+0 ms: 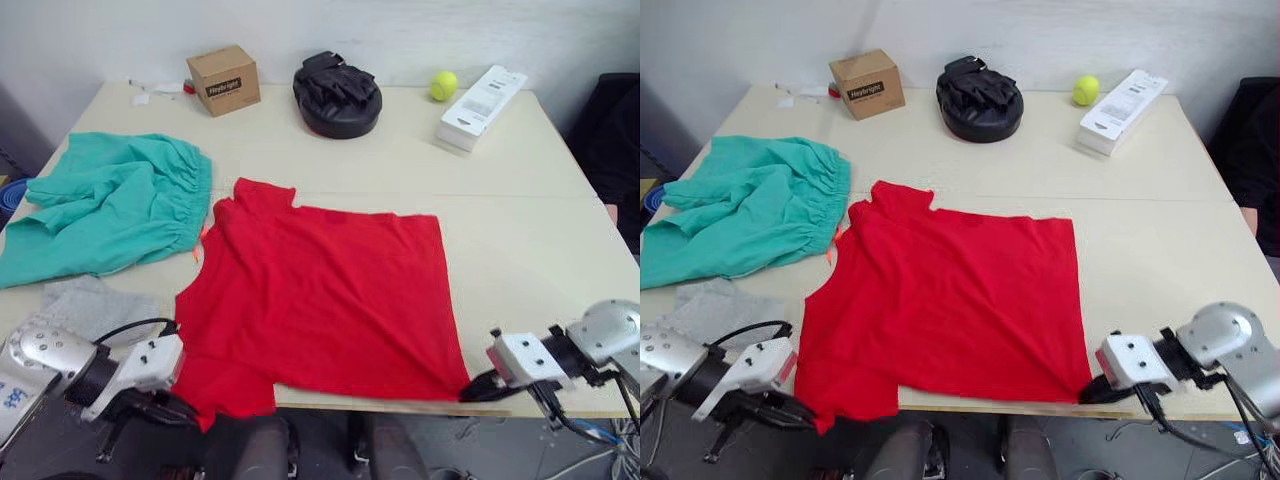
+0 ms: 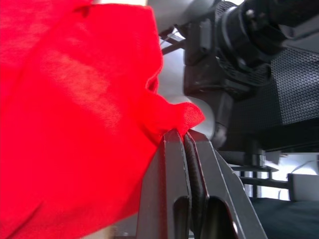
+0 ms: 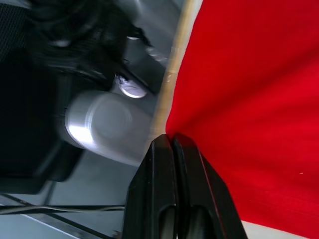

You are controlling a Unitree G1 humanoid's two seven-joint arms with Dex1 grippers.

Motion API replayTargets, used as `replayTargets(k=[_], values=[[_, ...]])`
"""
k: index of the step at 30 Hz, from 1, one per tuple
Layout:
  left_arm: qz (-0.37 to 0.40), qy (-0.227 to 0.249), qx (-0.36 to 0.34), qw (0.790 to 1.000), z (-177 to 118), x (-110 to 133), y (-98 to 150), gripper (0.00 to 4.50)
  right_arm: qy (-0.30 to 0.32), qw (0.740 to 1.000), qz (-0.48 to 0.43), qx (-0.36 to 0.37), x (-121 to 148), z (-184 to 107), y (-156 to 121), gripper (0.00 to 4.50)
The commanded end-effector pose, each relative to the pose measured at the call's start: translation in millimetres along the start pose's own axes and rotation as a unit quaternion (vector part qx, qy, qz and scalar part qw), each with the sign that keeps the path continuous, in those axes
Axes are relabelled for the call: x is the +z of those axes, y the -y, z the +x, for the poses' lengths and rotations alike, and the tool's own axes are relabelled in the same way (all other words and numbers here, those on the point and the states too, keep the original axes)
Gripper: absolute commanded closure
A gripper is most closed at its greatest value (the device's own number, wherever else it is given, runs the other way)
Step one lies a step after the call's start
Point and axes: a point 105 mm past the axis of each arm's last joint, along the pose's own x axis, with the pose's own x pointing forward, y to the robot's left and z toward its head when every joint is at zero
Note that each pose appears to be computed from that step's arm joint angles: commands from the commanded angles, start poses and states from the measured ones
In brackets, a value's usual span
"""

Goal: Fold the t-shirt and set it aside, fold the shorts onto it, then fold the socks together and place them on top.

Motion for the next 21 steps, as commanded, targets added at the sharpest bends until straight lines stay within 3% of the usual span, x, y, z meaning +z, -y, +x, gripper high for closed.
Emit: replayTargets(k=[1,6,11,17,21], values=[[-0.002,-0.007,-0.008,1.0,-5.5,1.0,13.3,4.5,0.01,1.0,-0.003,0.013,13.2,-4.5,-10.5,4.49],[-0.03,-0.002,-0.023,0.999,-4.4,-3.0,30.7,4.5,0.008,1.0,0.012,-0.001,9.4,-1.5,-17.4,4.49],[-0.035,0.005,-0.021,0.999,-6.4,-2.9,32.9,4.5,0.011,0.999,0.029,-0.012,7.7,-10.2,-14.7,4.49],[-0.057,0.1,0.04,0.993,-39.7,31.5,-10.0,4.5,0.086,0.99,0.112,-0.015,25.0,-29.2,-0.8,4.49],[-0.067,0.13,0.069,0.987,-50.7,43.7,-37.3,4.5,0.127,0.979,0.158,-0.012,33.1,-35.8,10.2,4.49]])
